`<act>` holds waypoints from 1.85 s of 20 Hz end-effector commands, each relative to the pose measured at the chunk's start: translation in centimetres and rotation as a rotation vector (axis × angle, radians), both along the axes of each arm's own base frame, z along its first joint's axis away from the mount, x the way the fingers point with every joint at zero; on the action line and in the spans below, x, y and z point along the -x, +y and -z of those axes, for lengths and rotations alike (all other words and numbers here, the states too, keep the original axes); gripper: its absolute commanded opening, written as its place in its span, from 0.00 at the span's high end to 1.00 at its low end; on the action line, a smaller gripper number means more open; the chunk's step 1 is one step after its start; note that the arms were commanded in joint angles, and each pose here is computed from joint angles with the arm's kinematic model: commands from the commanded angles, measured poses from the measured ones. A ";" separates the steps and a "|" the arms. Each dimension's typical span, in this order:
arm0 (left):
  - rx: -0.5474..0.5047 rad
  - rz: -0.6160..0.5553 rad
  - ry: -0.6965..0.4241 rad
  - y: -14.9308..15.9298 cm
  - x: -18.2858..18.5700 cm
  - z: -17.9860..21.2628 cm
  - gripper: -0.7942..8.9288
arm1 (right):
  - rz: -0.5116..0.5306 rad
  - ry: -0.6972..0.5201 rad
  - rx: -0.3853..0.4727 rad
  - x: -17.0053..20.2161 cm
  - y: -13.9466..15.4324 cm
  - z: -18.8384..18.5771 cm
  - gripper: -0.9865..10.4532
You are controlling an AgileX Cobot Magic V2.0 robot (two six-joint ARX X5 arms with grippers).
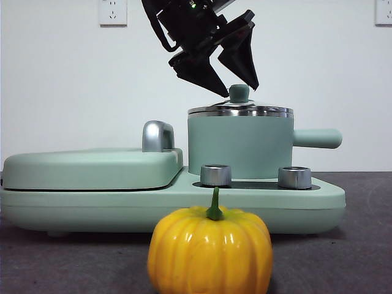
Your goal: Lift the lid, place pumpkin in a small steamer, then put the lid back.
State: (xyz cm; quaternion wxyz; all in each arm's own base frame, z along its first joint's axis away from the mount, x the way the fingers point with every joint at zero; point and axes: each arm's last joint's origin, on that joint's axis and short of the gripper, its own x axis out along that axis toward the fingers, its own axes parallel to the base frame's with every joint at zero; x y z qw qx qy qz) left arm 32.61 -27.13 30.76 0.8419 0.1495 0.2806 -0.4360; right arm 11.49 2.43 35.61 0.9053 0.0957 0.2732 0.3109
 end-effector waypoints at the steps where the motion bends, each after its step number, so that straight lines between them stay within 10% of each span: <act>1: 0.000 0.022 -0.026 -0.7 -0.2 -0.2 0.57 | -0.007 -0.022 -0.002 -0.1 0.1 -0.6 0.49; 24: 0.016 -0.021 0.050 -0.6 0.2 -2.9 0.90 | -0.013 -0.018 -0.002 0.0 0.1 -0.7 0.49; 37: 0.066 -0.147 -0.015 8.1 3.8 -11.3 0.90 | -0.343 0.229 0.175 -2.5 8.3 1.1 0.49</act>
